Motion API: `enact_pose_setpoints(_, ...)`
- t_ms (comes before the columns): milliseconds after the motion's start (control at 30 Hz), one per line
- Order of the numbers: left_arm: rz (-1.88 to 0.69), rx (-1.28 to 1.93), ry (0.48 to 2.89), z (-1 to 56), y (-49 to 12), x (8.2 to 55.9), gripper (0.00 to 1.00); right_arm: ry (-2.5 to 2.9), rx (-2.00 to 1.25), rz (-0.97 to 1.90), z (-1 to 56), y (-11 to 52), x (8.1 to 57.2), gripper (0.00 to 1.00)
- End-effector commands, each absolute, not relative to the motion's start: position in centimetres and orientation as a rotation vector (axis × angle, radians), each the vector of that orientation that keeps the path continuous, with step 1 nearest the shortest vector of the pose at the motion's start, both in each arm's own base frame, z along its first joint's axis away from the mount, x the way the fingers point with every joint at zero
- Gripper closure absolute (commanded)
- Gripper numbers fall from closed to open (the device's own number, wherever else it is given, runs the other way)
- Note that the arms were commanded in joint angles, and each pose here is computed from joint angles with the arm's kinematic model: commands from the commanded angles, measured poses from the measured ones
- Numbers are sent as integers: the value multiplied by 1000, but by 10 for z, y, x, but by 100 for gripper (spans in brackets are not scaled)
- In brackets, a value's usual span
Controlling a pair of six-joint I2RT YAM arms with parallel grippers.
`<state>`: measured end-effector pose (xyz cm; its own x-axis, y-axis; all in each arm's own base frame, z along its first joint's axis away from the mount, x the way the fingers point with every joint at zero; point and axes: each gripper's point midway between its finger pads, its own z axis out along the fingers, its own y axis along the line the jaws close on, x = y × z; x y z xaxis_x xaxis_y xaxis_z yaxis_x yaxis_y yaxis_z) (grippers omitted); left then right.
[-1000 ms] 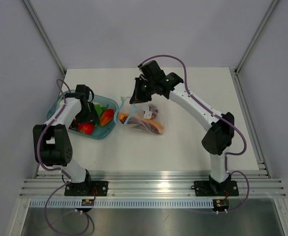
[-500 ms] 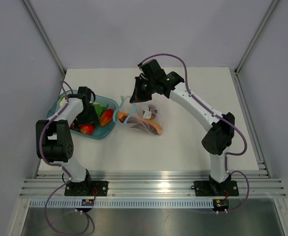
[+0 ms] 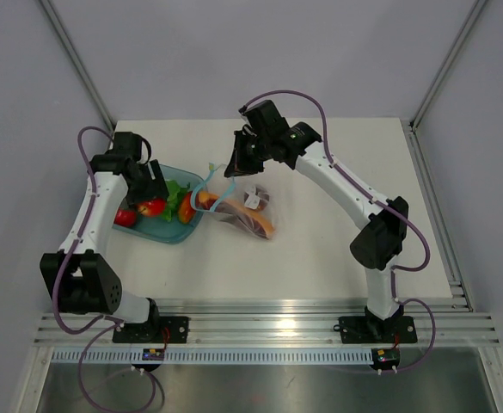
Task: Place the food in the zip-top bag and seal the zipper
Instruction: Pick up the fake fruit from the bin, then place the fake fruit in the zipper food storage bag.
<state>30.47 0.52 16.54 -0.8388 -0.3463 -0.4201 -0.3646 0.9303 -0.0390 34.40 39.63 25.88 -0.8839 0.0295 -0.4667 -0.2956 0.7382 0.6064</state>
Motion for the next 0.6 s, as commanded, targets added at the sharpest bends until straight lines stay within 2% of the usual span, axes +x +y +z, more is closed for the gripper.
enact_pose_setpoints(0, -245, -374, 2590, 195, -32, 316, 42, 2426, -246, 1027, 279, 406, 342, 100)
enact_pose_setpoints(33, -368, -329, 2576, 201, -48, 316, 42, 2424, -245, 1031, 280, 406, 341, 100)
enact_pose_setpoints(100, -443, -300, 2546, 206, -58, 319, 42, 2426, -242, 1029, 279, 406, 341, 100)
enact_pose_setpoints(367, -470, -269, 2555, 207, -62, 316, 44, 2424, -216, 1033, 279, 403, 339, 100)
enact_pose_setpoints(567, -637, -174, 2502, 228, -93, 322, 47, 2423, -217, 1046, 280, 405, 337, 100)
